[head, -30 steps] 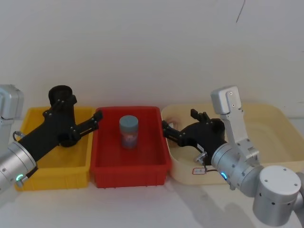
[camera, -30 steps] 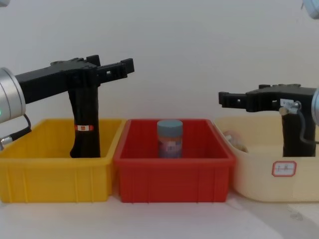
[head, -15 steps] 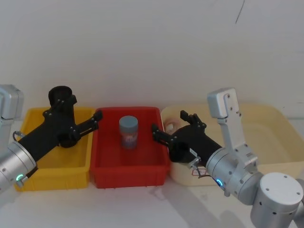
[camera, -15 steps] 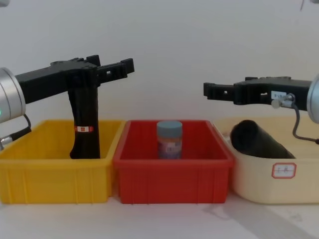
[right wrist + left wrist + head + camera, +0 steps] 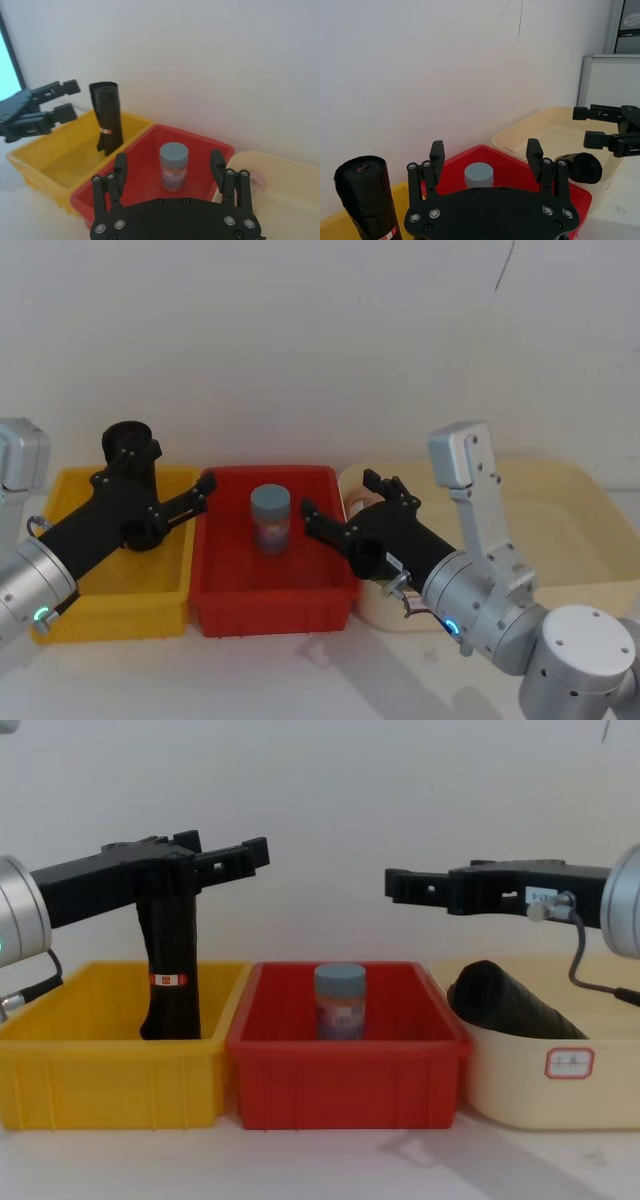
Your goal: Pick up the garbage bag with the one hand and transfer it to the other hand.
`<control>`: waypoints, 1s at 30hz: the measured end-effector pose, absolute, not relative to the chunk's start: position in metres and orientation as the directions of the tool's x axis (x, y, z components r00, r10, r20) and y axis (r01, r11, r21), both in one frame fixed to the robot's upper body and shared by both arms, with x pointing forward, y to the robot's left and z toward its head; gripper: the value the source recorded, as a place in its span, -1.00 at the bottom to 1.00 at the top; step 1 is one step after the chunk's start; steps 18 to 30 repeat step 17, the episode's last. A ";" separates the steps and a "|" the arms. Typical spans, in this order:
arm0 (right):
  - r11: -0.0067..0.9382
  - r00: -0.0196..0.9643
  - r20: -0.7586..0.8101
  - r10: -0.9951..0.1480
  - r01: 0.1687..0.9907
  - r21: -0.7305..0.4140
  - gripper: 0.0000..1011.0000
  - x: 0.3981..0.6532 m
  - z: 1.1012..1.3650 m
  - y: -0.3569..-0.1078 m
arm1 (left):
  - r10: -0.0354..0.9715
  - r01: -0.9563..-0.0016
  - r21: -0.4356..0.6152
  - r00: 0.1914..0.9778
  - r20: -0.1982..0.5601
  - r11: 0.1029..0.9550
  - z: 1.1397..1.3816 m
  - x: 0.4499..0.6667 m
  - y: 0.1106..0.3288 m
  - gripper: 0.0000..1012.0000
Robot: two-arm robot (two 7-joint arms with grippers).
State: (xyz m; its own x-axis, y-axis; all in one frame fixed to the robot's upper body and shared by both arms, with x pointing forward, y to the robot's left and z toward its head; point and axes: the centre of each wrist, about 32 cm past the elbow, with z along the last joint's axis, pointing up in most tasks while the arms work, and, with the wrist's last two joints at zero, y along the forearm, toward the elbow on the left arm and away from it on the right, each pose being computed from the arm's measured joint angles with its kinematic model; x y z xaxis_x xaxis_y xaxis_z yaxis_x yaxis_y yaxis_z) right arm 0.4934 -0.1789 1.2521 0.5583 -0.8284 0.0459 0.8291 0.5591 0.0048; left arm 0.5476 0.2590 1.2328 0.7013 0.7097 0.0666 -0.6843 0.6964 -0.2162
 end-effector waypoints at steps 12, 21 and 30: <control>0.603 0.603 0.034 -0.797 0.797 0.014 0.98 0.488 1.255 -0.172 | 0.710 -0.684 -0.216 0.701 0.067 0.696 1.233 0.548 0.259 0.98; 0.613 0.612 0.032 -0.790 0.790 0.015 0.98 0.487 1.256 -0.171 | 0.710 -0.684 -0.216 0.701 0.067 0.696 1.233 0.548 0.259 0.98; 0.613 0.612 0.032 -0.790 0.790 0.015 0.98 0.487 1.256 -0.171 | 0.710 -0.684 -0.216 0.701 0.067 0.696 1.233 0.548 0.259 0.98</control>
